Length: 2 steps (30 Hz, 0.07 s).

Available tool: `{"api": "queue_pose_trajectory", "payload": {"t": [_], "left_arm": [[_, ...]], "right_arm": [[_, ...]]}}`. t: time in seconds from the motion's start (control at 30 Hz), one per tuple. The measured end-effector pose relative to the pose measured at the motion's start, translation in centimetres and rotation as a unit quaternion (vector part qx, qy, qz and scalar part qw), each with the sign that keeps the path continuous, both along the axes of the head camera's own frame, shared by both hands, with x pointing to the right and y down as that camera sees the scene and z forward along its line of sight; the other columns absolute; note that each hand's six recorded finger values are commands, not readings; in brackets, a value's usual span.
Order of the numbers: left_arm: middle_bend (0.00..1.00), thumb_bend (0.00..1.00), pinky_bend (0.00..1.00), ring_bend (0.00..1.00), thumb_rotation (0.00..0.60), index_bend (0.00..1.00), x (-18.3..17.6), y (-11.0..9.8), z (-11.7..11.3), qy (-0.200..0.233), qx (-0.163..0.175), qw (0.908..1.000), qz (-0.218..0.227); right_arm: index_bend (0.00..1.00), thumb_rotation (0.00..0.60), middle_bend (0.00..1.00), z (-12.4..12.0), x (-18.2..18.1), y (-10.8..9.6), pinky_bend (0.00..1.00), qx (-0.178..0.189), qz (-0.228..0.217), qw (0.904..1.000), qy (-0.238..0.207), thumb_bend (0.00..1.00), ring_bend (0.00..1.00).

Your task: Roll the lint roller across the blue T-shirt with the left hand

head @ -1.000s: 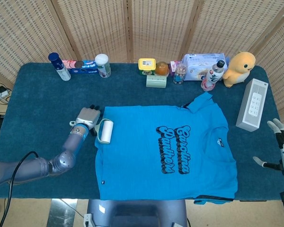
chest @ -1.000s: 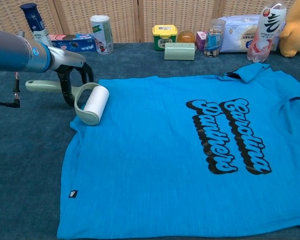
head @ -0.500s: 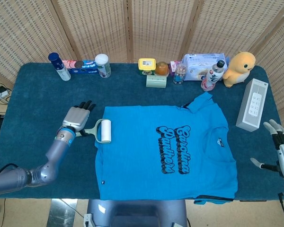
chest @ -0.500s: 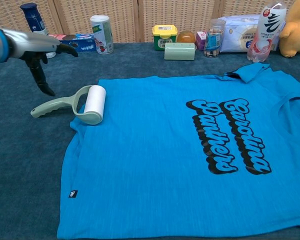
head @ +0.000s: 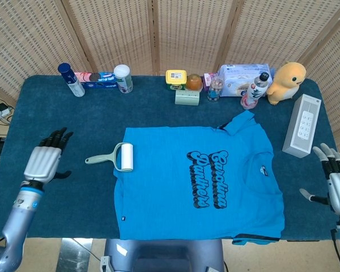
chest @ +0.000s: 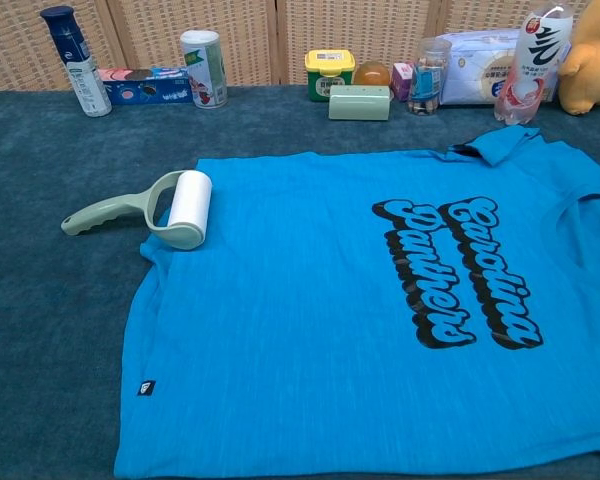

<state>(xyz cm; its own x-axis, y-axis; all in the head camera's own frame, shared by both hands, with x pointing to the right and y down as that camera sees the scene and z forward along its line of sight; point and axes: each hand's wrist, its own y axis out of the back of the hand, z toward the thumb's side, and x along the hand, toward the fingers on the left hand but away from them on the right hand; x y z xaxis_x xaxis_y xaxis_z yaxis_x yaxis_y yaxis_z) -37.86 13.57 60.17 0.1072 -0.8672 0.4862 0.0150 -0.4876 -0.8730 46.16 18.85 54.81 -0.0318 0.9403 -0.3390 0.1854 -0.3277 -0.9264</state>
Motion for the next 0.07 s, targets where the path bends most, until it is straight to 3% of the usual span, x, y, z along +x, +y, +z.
{"api": "queue_pose_trajectory", "payload": {"t": [0.07], "left_arm": [[0.0, 0.0, 0.14, 0.0, 0.6, 0.0, -0.92, 1.22, -0.88, 0.002, 0.022, 0.9997, -0.009]], "right_arm": [[0.07, 0.6, 0.0, 0.25, 0.14, -0.02, 0.0, 0.001, 0.0, 0.9998, 0.018, 0.0, 0.0]]}}
